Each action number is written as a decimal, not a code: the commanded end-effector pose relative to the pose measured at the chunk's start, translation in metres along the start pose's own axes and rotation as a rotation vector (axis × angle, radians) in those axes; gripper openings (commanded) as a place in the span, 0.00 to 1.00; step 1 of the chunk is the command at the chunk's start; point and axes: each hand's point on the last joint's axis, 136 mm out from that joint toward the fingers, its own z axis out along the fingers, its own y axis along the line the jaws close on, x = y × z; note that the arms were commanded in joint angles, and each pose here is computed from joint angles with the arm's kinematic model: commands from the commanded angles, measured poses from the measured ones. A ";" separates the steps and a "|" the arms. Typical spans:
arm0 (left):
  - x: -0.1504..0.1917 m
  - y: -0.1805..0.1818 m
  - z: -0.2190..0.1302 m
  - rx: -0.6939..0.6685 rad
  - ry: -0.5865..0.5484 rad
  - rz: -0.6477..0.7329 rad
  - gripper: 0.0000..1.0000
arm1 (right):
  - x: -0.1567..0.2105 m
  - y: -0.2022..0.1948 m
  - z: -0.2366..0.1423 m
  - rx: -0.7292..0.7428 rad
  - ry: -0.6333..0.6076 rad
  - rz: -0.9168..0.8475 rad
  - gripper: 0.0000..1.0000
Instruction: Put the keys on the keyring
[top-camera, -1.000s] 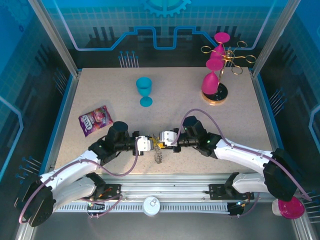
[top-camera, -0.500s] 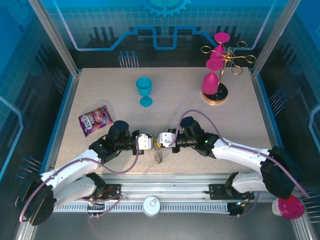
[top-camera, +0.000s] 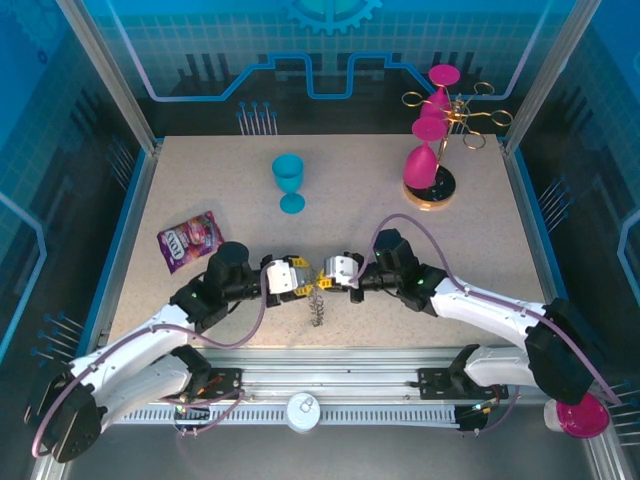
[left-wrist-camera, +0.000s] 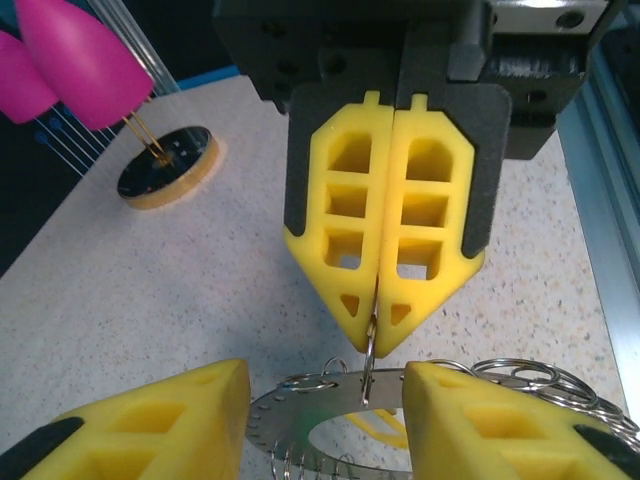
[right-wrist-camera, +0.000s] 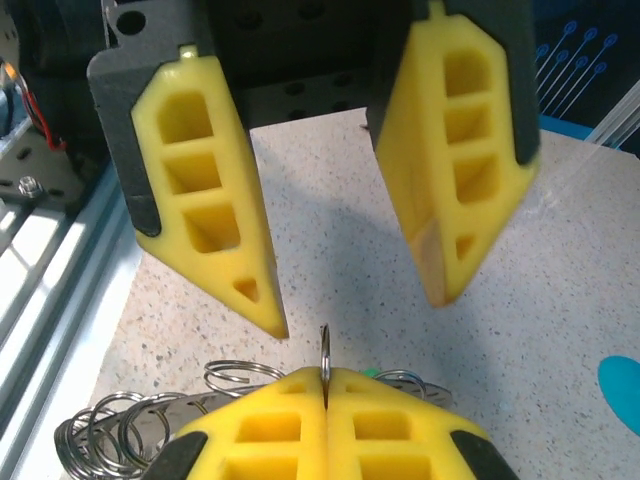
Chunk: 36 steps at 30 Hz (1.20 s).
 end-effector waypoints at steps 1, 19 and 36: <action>-0.005 -0.008 -0.003 0.016 -0.050 -0.074 0.46 | -0.035 0.001 -0.012 -0.049 -0.175 0.007 0.00; -0.015 -0.012 -0.004 0.043 -0.111 -0.107 0.34 | -0.039 0.004 -0.008 -0.096 -0.185 0.028 0.00; -0.014 -0.016 -0.003 0.070 -0.104 -0.108 0.00 | -0.048 0.008 -0.003 -0.118 -0.235 0.039 0.00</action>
